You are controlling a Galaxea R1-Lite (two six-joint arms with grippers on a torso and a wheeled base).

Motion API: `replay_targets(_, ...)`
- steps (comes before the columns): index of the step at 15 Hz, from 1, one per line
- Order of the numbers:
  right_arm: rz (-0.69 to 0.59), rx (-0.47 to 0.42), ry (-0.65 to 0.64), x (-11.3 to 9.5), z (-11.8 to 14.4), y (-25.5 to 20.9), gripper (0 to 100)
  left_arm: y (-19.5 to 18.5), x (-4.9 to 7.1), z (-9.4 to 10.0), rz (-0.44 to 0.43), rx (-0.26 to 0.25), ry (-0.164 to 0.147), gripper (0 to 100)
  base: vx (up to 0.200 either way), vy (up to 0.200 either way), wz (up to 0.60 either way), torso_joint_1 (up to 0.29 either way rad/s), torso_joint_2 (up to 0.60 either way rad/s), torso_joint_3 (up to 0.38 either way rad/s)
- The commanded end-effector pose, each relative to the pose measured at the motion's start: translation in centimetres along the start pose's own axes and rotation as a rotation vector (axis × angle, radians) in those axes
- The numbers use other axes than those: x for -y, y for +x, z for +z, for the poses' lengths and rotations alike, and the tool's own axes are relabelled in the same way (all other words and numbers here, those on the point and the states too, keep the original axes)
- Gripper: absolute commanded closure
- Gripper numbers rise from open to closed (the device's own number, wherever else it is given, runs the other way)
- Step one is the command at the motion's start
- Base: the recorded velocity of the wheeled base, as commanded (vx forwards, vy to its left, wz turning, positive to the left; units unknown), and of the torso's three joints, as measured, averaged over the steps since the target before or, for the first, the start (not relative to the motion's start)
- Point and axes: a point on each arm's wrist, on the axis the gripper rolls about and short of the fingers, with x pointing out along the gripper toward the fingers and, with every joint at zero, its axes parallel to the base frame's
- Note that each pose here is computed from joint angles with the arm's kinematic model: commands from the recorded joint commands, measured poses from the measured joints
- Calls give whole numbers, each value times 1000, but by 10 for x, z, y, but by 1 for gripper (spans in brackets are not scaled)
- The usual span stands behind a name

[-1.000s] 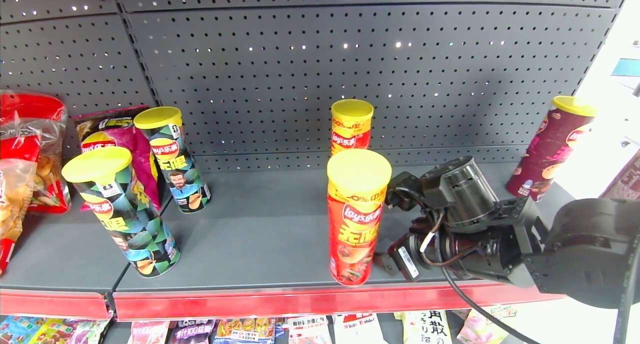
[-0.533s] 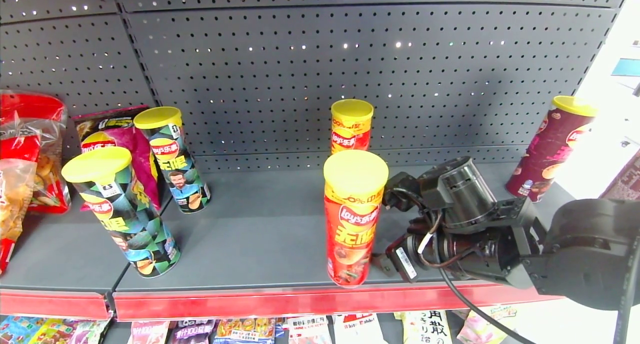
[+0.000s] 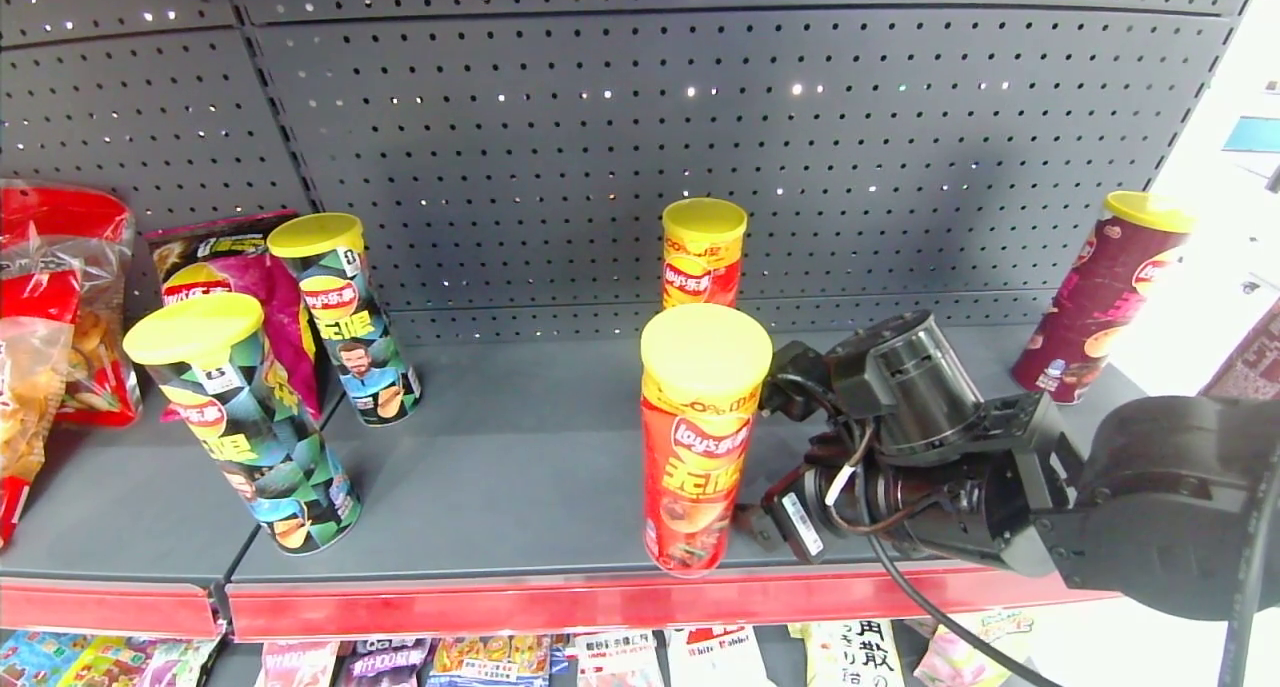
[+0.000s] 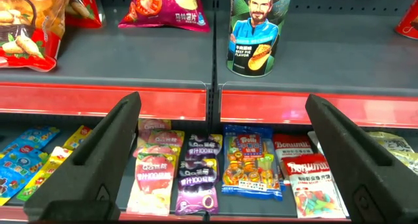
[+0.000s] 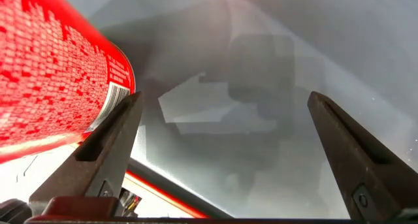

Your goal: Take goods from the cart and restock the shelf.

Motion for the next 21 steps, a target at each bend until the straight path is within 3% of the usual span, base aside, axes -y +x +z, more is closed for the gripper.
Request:
replay_targets(1,4,0,-4,-2,0,1,0,0,0,0,1,1,-1,0,0,0,0,0,0,0)
replay_targets(8,0,-1,-1,-1,0,0,0,0,0,0,1,1,-1,0,0,0,0,0,0,0)
replay_targets(14,-30,18,32,18,-12,-24,0,0,0,0,-1,1,-1,0,0,0,0,0,0,0)
replay_targets(19,-59,119,57,40,-52,-94,0,0,0,0,1,1,-1,0,0,0,0,0,0,0)
replay_targets(21,-95,173,39,53,-83,-125,0,0,0,0,-1,1,-1,0,0,0,0,0,0,0)
